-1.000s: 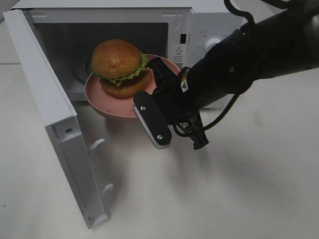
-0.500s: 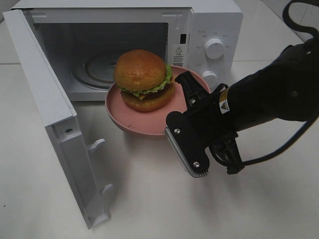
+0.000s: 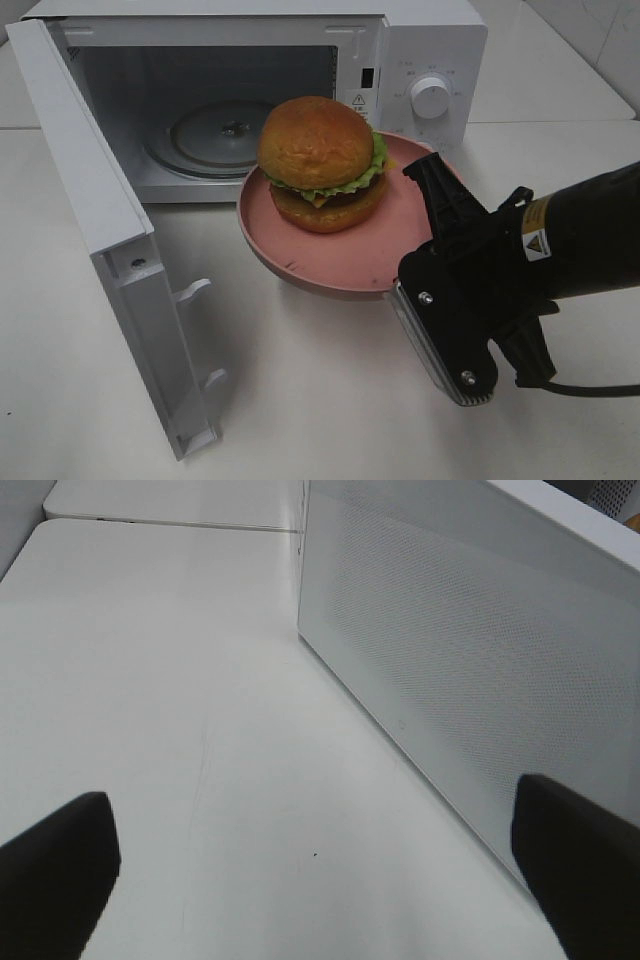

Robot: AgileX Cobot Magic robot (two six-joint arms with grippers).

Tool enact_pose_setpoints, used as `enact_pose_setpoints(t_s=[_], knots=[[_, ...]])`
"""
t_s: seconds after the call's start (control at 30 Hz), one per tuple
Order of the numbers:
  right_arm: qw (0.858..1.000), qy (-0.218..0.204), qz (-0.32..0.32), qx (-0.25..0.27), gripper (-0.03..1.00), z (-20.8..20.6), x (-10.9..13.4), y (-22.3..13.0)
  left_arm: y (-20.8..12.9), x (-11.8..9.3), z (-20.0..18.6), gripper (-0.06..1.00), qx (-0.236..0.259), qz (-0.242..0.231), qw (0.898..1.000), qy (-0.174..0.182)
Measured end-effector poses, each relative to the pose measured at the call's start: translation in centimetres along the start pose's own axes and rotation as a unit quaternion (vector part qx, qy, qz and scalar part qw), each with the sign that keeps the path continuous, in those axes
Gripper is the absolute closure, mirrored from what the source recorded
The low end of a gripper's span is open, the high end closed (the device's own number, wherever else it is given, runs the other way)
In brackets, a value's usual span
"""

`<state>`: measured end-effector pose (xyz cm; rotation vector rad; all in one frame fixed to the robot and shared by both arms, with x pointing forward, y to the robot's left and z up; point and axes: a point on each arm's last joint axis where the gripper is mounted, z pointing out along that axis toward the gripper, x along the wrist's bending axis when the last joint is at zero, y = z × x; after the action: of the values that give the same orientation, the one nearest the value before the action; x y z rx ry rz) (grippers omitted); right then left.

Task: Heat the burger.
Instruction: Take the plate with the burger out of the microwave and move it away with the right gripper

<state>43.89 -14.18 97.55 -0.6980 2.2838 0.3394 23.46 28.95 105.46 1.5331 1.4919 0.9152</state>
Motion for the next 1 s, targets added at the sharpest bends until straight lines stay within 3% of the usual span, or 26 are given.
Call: enact_pose_setpoints(t_s=[0.33,0.77,1.0], knots=[[1.0,-0.004,0.013,0.004,0.87,-2.9,1.3,-0.2,0.0,0.0,0.0,-0.04,0.0,0.0,1.0,0.0],[0.999,0.02,0.021,0.02,0.87,-7.2,4.9,-0.8,0.0,0.0,0.0,-0.04,0.0,0.0,1.0,0.0],[0.996,0.012,0.072,0.058,0.87,-9.3,5.9,-1.5,0.0,0.0,0.0,-0.04,0.0,0.0,1.0,0.0]])
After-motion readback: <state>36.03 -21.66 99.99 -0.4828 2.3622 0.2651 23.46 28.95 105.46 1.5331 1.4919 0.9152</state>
